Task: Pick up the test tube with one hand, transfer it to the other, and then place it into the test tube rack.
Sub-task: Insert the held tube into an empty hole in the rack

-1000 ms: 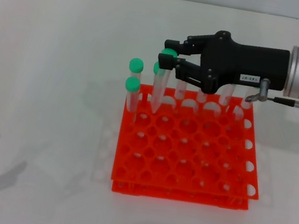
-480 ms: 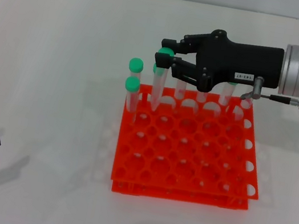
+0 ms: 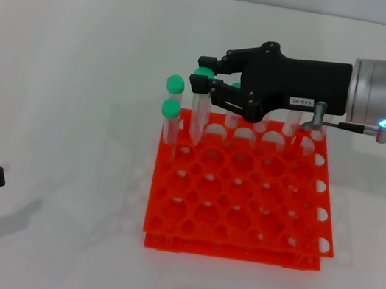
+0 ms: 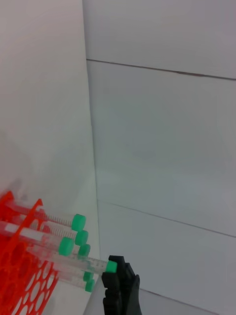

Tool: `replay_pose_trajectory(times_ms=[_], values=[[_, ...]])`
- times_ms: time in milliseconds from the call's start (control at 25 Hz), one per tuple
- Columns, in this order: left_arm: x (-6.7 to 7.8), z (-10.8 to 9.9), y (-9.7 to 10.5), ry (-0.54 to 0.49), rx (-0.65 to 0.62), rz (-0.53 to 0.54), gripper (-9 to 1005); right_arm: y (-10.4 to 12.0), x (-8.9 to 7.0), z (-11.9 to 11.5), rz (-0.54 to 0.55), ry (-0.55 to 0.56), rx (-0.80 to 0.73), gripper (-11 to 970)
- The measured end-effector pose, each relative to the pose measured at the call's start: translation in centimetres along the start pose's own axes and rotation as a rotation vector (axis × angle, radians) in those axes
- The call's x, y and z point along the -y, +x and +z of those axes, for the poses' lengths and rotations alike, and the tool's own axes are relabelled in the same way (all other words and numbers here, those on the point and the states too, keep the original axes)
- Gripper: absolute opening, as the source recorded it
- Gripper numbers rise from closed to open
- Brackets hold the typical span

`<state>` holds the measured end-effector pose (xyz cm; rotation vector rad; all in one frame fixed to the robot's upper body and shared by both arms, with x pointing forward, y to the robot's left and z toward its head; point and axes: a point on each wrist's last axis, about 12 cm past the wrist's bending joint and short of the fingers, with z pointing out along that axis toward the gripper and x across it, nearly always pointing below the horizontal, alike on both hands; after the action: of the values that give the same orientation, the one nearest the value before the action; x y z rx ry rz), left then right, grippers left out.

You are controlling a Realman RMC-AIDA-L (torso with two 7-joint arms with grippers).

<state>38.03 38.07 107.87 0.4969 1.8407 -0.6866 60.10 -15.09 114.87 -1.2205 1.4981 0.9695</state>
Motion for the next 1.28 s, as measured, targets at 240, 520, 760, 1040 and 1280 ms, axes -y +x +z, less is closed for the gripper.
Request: replay_pose_trajectory(times_ms=[240, 520, 760, 1040, 1280], values=[[-0.1, 0.1, -0.1, 0.002, 0.001, 0.002, 892, 0.1, -0.1, 0.5, -0.009, 0.000, -0.020, 249], [-0.1, 0.4, 0.1, 0.007, 0.003, -0.007, 892, 0.2, -0.3, 1.3, -0.018, -0.011, -0.038, 248], [-0.2, 0.8, 0.2, 0.018, -0.010, -0.011, 892, 0.3, -0.4, 1.3, -0.019, -0.007, -0.045, 249], [-0.5, 0.9, 0.1, 0.016, -0.013, -0.011, 892, 0.7, -0.5, 1.4, -0.017, 0.013, -0.045, 248], [-0.5, 1.2, 0.0, 0.024, -0.016, -0.008, 892, 1.3, -0.6, 1.1, -0.013, 0.038, -0.041, 248]])
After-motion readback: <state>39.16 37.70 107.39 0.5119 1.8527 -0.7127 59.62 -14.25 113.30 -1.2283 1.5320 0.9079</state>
